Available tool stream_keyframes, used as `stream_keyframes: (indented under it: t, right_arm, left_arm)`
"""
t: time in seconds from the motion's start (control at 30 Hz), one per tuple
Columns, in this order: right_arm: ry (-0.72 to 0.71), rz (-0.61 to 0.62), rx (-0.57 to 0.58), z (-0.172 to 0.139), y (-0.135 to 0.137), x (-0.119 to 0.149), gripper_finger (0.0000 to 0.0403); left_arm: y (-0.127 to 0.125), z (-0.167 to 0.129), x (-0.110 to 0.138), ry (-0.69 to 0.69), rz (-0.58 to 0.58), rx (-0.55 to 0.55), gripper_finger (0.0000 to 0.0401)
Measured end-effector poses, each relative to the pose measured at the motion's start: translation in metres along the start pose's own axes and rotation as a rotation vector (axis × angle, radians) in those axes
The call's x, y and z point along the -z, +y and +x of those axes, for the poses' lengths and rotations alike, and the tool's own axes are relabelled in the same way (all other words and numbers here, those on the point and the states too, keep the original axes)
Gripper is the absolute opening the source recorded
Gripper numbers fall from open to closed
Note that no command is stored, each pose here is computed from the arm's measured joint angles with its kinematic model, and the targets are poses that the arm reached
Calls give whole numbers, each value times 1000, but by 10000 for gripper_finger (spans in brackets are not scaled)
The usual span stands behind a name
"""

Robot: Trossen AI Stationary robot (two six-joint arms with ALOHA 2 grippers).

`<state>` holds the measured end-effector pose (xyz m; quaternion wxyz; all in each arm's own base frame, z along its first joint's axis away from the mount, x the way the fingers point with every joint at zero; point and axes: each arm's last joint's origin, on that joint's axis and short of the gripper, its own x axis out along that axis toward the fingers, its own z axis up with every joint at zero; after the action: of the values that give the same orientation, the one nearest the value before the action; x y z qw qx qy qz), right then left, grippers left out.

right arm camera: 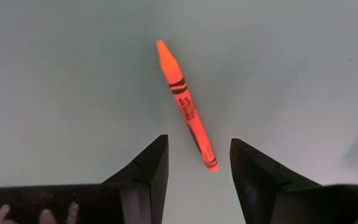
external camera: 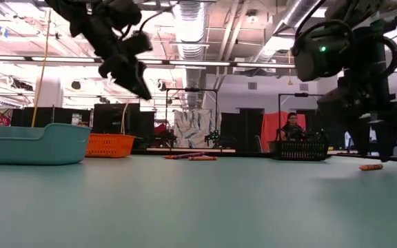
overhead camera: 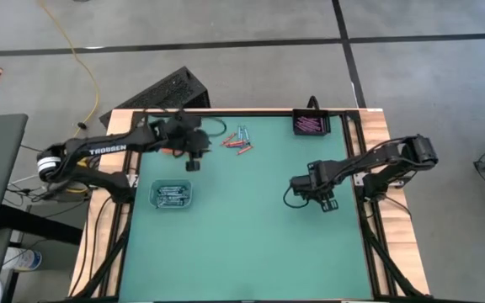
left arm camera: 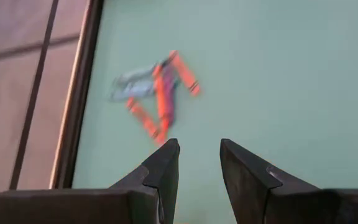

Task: Sort crayons
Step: Put the right orange crayon into the top left orange bin

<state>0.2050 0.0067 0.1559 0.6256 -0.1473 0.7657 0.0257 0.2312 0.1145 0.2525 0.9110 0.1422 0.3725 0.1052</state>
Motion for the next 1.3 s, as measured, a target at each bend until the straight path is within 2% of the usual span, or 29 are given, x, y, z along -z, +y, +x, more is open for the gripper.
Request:
stream_keyframes:
  t: [0.27,0.67,1.3]
  right_arm:
    - [-20,10,-30,6,-8,1,160]
    - [-77,2,-76,12,-6,-2,113]
    - [-79,10,-74,12,-6,-2,111]
  left_arm:
    - [-47,-2,-31,-133,93,76,107]
    - [-96,-14,-53,-260,148,189,107]
    - [-137,-28,-63,-342,192,262,107]
